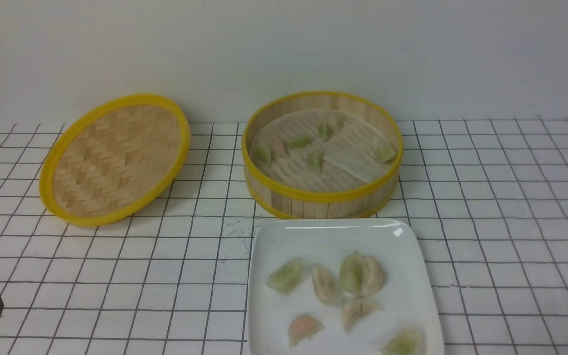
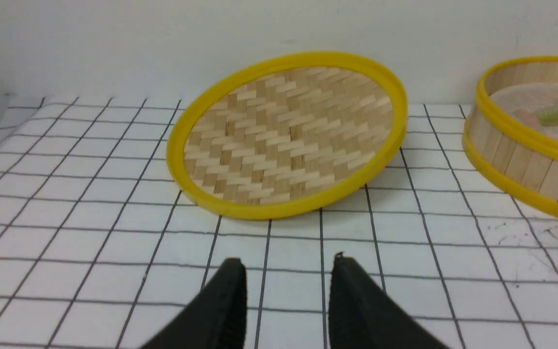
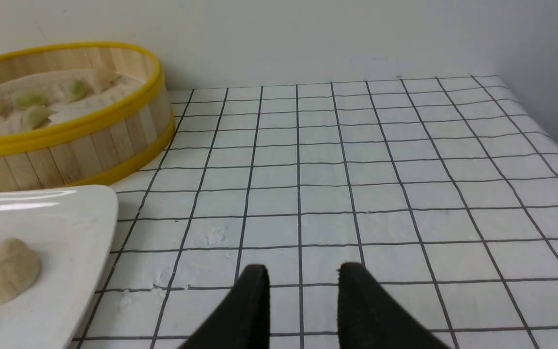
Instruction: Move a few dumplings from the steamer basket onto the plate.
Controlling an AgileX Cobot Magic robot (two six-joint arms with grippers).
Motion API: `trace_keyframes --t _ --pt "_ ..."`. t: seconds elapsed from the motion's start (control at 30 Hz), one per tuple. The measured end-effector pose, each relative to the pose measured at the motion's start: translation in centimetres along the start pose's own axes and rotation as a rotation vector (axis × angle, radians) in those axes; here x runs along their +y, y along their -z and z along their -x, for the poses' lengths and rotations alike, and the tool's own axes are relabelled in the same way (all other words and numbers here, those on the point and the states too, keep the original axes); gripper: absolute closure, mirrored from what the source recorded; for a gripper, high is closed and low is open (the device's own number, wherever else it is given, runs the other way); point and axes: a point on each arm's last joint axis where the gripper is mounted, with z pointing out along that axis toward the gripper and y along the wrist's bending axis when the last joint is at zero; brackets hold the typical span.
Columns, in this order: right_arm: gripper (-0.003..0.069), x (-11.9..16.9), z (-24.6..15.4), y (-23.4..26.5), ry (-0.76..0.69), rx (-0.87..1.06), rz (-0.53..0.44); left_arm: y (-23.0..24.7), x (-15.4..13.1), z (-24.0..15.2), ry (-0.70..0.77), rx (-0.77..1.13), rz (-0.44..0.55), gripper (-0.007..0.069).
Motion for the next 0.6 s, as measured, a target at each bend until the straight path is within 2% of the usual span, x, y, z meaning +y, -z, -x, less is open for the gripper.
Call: trace_keyframes --t 0.2,0.47,0.6 --pt "0.0467 0.0 0.0 0.0 0.0 0.0 0.0 0.6 0.3 -1.5 -0.001 -0.022 0.015 0.04" --pt "0.0467 0.0 0.0 0.0 0.0 0.0 0.0 1.1 1.1 -3.0 0.011 0.117 0.105 0.04" --pt "0.0467 0.0 0.0 0.0 0.0 0.0 0.0 1.6 1.3 -3.2 0.025 0.098 0.121 0.04"
